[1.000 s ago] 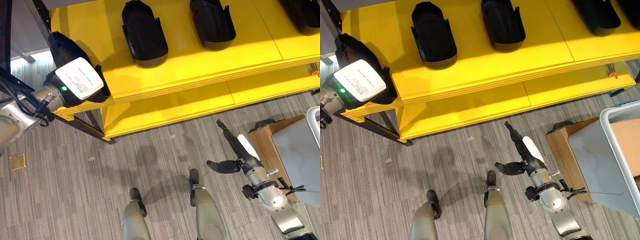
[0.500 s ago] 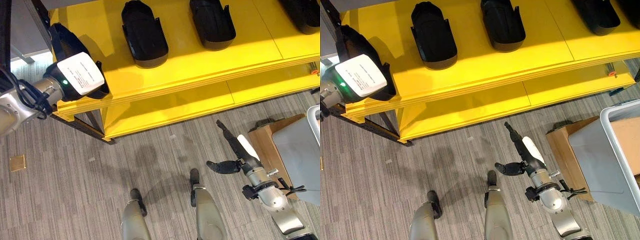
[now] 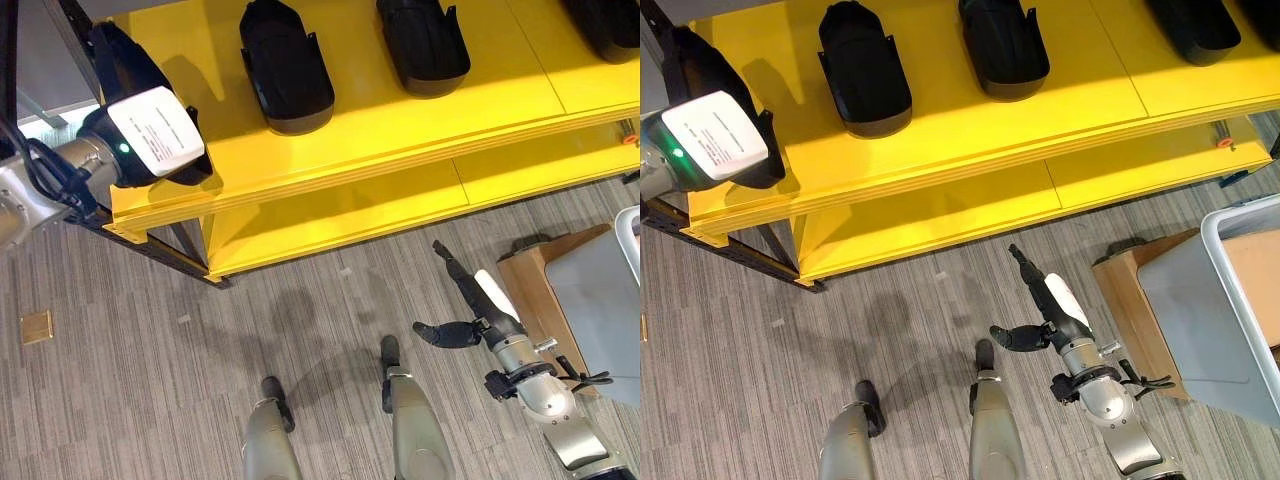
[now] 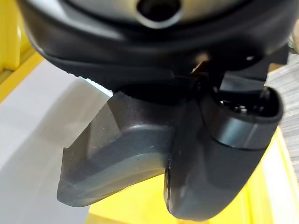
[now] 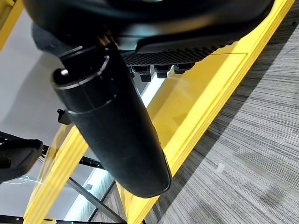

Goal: Move parts from the plastic box to the shelf.

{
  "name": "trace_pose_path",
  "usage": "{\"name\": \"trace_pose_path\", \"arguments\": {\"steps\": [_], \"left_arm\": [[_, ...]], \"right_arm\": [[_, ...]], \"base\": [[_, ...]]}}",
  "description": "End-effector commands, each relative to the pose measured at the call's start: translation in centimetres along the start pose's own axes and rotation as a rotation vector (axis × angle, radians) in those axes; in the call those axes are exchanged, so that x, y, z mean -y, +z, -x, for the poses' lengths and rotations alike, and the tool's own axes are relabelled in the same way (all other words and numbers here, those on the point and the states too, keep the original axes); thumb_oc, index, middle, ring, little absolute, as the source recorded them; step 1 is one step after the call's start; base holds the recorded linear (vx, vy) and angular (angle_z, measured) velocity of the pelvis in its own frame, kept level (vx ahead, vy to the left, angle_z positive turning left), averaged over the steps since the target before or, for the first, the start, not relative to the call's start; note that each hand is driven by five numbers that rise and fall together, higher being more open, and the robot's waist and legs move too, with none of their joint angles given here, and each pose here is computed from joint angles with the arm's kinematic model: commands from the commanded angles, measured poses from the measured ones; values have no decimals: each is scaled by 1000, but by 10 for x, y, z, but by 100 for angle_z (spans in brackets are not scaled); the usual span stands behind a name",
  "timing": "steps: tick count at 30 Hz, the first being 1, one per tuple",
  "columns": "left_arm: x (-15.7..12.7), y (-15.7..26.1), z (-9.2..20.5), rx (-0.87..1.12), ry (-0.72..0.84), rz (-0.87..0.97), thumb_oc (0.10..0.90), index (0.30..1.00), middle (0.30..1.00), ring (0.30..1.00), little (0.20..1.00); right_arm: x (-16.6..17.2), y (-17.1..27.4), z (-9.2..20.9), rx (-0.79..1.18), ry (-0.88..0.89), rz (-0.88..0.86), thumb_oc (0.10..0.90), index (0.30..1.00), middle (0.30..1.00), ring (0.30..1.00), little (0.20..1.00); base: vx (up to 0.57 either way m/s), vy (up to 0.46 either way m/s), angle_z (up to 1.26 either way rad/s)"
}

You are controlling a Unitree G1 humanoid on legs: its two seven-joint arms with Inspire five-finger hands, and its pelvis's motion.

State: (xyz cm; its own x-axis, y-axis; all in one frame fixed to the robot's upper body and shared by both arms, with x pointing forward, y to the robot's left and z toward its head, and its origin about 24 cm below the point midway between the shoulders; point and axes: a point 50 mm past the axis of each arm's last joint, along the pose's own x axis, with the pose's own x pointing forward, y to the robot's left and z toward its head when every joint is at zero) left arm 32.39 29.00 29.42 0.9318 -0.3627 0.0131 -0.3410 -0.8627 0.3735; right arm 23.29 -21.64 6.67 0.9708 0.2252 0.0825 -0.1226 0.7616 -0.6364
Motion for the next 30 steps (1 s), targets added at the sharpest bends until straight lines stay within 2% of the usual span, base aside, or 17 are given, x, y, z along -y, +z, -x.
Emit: {"name": "trace_pose_path", "arguments": {"steps": [1,29,30], "left_arm": [[-15,-64,28,-270,39,-84,400,300,300,300,300],[-12,-81,30,-333,-18,-73,400,300,300,300,300],[-10,-82,30,-344,-28,-67,555,517,517,517,517]], "right_arm": [[32,34,1,201,-92,47,900,1000,1000,1000,1000],[45,35,2,197,-121,71,900,1000,1000,1000,1000],[45,35,2,197,-119,69,900,1000,1000,1000,1000]], "base": [[0,0,0],[0,2,-1],[0,0,0]]}}
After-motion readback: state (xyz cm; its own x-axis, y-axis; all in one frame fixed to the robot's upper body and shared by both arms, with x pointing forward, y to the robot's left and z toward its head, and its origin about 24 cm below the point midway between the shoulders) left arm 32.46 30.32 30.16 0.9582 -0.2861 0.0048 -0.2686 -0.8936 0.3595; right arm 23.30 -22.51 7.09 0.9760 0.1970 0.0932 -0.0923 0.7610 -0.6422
